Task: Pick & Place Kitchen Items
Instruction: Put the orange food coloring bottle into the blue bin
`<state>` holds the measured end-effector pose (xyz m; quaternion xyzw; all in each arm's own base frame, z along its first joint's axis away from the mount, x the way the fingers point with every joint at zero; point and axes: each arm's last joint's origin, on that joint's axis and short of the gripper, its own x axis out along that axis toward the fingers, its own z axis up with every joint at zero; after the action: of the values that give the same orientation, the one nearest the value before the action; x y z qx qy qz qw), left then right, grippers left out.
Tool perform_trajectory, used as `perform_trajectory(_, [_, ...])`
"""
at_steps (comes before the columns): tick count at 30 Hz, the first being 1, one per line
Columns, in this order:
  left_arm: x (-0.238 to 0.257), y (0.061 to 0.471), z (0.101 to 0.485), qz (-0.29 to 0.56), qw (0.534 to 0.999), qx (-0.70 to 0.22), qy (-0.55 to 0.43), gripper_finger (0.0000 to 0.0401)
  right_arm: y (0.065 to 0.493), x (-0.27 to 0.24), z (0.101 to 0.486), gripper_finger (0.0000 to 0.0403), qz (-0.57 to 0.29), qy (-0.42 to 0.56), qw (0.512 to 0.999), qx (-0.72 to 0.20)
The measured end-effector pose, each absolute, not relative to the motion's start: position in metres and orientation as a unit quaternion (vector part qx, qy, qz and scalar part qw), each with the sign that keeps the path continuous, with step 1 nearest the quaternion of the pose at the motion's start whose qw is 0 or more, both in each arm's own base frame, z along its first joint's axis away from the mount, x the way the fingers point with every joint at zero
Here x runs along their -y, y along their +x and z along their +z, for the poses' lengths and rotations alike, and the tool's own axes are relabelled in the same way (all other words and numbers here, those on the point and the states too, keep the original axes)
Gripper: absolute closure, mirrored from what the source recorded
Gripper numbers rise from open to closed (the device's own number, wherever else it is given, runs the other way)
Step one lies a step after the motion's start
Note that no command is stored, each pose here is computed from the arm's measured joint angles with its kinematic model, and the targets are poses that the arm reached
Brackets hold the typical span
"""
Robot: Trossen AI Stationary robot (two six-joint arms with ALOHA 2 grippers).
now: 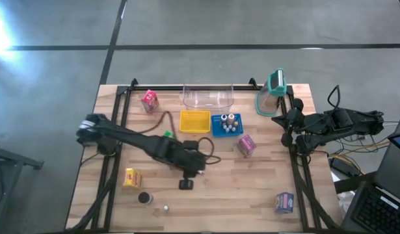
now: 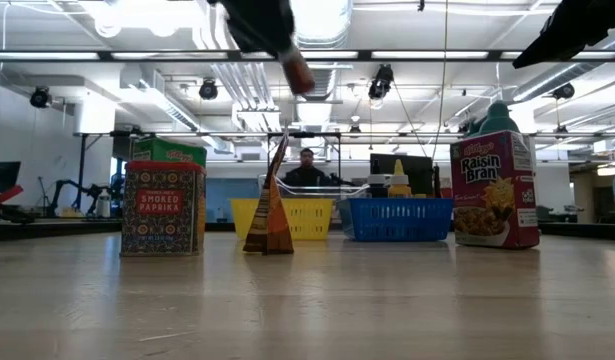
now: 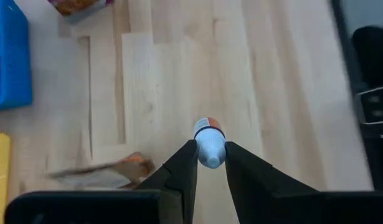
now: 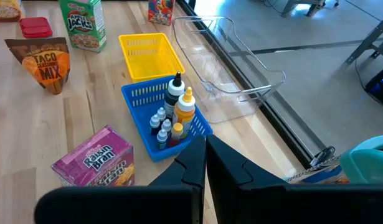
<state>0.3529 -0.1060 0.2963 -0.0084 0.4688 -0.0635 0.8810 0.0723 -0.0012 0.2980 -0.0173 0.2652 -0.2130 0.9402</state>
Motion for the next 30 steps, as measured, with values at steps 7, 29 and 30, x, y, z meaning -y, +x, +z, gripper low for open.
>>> perform_trajectory(7, [0.102,0.387,0.259,-0.034,0.852,-0.522,-0.013,0.0317,0.072,0.001,0.298,0.0394,-0.213,-0.017,0.94,-0.265])
perform_trajectory(29, [0.094,0.422,0.201,0.011,0.829,-0.557,-0.044,0.0318,0.072,0.001,0.298,0.0394,-0.213,-0.017,0.94,-0.265])
perform_trajectory(30, [0.094,0.422,0.2,0.011,0.83,-0.556,-0.044,0.0318,0.072,0.001,0.298,0.0394,-0.213,-0.017,0.94,-0.265])
